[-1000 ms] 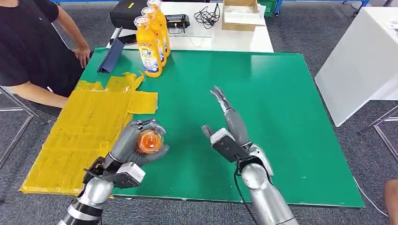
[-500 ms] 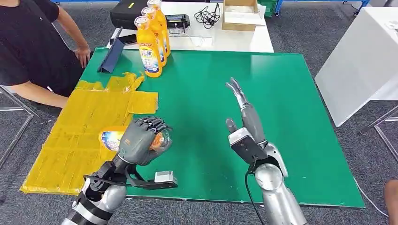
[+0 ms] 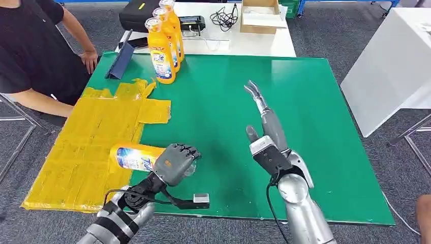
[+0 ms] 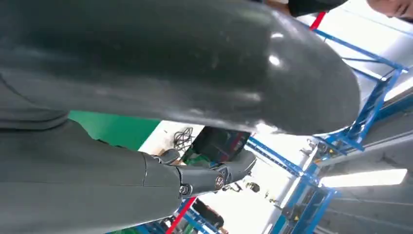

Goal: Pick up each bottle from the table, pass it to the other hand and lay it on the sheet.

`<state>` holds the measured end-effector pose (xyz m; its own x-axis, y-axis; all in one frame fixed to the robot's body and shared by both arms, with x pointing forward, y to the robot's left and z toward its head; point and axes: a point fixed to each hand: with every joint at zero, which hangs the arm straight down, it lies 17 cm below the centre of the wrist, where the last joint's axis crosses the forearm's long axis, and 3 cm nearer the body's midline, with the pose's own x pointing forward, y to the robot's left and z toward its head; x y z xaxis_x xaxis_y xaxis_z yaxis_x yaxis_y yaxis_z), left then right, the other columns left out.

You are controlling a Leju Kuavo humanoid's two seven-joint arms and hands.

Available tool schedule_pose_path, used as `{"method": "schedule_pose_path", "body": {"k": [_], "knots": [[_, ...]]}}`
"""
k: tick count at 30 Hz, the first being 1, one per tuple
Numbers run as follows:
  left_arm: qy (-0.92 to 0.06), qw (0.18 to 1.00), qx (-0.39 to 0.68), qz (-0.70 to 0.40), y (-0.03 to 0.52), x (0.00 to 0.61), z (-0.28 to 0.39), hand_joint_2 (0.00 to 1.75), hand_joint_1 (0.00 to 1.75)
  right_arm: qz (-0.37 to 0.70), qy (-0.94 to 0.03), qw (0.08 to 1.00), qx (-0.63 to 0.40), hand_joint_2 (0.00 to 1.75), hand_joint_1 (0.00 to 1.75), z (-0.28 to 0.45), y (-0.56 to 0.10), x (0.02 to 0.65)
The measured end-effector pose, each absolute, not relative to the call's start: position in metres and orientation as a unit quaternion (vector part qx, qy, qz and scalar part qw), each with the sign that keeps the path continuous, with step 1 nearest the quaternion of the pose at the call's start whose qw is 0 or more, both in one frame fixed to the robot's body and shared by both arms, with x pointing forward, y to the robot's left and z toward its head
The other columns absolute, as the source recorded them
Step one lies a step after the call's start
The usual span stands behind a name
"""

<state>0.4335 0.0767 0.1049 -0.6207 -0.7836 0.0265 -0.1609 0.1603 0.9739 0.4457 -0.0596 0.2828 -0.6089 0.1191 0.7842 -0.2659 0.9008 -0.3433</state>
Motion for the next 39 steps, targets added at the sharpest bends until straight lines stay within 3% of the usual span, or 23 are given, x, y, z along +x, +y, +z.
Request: {"method": "schedule_pose_path", "body": {"k": [3,4,5,11,20,21,26,30,34,39], "knots": [[-0.685,0.296,0.325,-0.58,0.084,0.442,0.072,1.75,1.75,0.223,-0.869,0.439,0.047,0.0,0.0,0.282,-0.056,0.445],[-0.673,0.306,0.322,-0.591,0.088,0.446,0.061,1.75,1.26,0.224,-0.869,0.439,0.051,0.0,0.0,0.282,-0.054,0.445],[-0.661,0.316,0.319,-0.601,0.093,0.449,0.049,1.75,0.0,0.226,-0.869,0.438,0.054,0.0,0.0,0.282,-0.052,0.444],[-0.622,0.362,0.343,-0.604,0.127,0.472,0.023,1.75,0.0,0.236,-0.865,0.438,0.063,0.0,0.0,0.277,-0.045,0.441],[-0.613,0.383,0.338,-0.603,0.134,0.48,0.017,1.75,0.0,0.241,-0.863,0.439,0.063,0.0,0.0,0.274,-0.044,0.44],[-0.621,0.39,0.325,-0.597,0.133,0.479,0.017,0.0,0.0,0.242,-0.863,0.44,0.064,0.0,0.0,0.273,-0.044,0.44],[-0.689,0.462,0.177,-0.53,0.118,0.46,0.025,0.0,0.0,0.248,-0.856,0.45,0.056,0.0,0.0,0.259,-0.047,0.437],[-0.77,0.517,-0.009,-0.374,0.099,0.434,0.082,0.0,0.0,0.264,-0.853,0.448,0.032,0.0,0.0,0.243,-0.048,0.434],[-0.845,0.464,-0.161,-0.21,0.108,0.418,0.19,0.0,0.0,0.246,-0.859,0.446,0.054,0.0,0.0,0.232,-0.043,0.418],[-0.889,0.389,-0.216,-0.108,0.143,0.398,0.268,0.0,0.0,0.208,-0.86,0.458,0.087,0.0,0.0,0.224,-0.035,0.401]]}}
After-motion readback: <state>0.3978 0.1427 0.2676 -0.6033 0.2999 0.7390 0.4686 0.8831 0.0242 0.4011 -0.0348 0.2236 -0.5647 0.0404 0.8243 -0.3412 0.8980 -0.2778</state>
